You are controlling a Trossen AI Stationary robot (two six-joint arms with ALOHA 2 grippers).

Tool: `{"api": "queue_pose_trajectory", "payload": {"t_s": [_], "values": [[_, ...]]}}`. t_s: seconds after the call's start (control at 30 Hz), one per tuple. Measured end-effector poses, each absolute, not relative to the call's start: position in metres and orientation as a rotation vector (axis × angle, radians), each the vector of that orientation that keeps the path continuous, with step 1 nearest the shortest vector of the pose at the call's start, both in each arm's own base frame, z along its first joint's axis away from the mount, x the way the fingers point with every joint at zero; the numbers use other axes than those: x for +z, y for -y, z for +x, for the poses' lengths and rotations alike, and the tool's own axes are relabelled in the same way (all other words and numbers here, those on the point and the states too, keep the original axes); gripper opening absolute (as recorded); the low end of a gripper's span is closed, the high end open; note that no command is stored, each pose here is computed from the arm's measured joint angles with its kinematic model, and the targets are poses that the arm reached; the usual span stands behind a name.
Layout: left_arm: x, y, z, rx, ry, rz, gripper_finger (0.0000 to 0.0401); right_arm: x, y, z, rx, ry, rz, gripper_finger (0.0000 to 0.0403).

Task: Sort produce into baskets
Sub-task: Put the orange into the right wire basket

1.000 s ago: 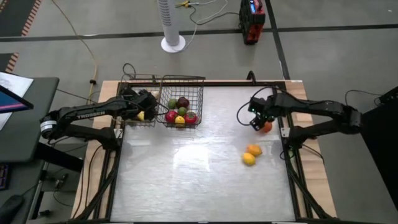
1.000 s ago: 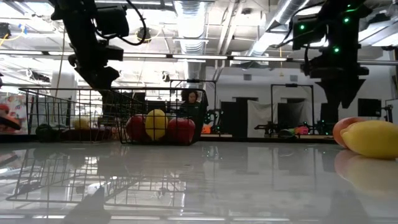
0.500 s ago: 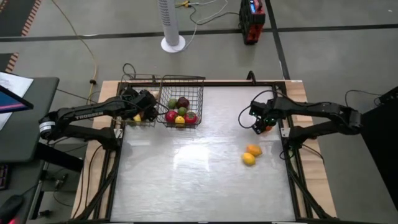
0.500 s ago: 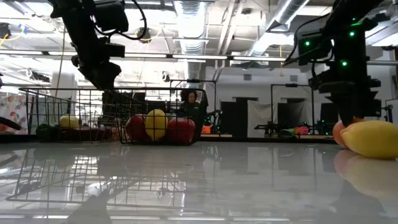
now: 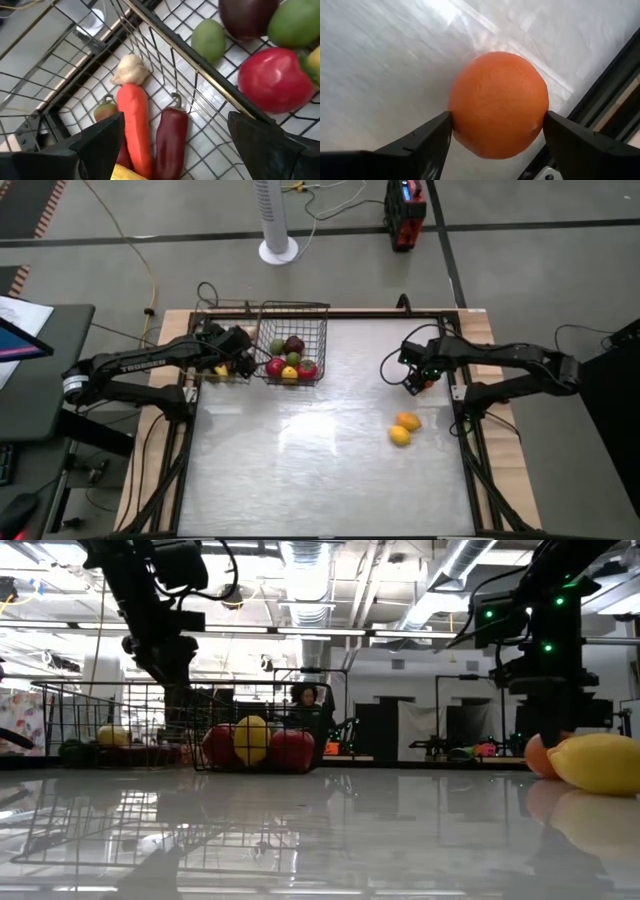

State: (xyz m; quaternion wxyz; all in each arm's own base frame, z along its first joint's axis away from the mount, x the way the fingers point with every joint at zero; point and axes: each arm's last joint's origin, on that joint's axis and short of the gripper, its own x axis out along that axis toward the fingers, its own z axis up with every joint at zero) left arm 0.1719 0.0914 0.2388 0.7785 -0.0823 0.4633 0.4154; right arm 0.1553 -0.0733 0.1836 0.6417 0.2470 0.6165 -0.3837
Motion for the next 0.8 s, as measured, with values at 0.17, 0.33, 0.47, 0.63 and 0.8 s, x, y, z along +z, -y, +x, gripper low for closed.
{"api": "queue_pose_trajectory", "payload": {"t_s": [0.17, 0.33, 0.47, 0.63, 0.8], "values": [[0.239, -0.089, 0.174, 0.871, -0.991, -0.165, 0.0344, 0.187, 0.07, 0.156, -0.841, -1.422, 0.537, 0.0305], [0.239, -0.089, 0.174, 0.871, -0.992, -0.165, 0.0344, 0.199, 0.066, 0.166, -0.788, -1.393, 0.507, 0.0293], [0.239, -0.089, 0.174, 0.863, -1.003, -0.152, 0.0344, 0.212, 0.062, 0.175, -0.747, -1.358, 0.464, 0.0292], [0.254, -0.089, 0.172, 0.856, -1.034, -0.115, 0.0344, 0.233, 0.053, 0.192, -0.678, -1.251, 0.41, 0.0291], [0.278, -0.089, 0.172, 0.858, -0.967, -0.103, 0.0344, 0.257, 0.042, 0.223, -0.522, -0.974, 0.313, 0.0291]]}}
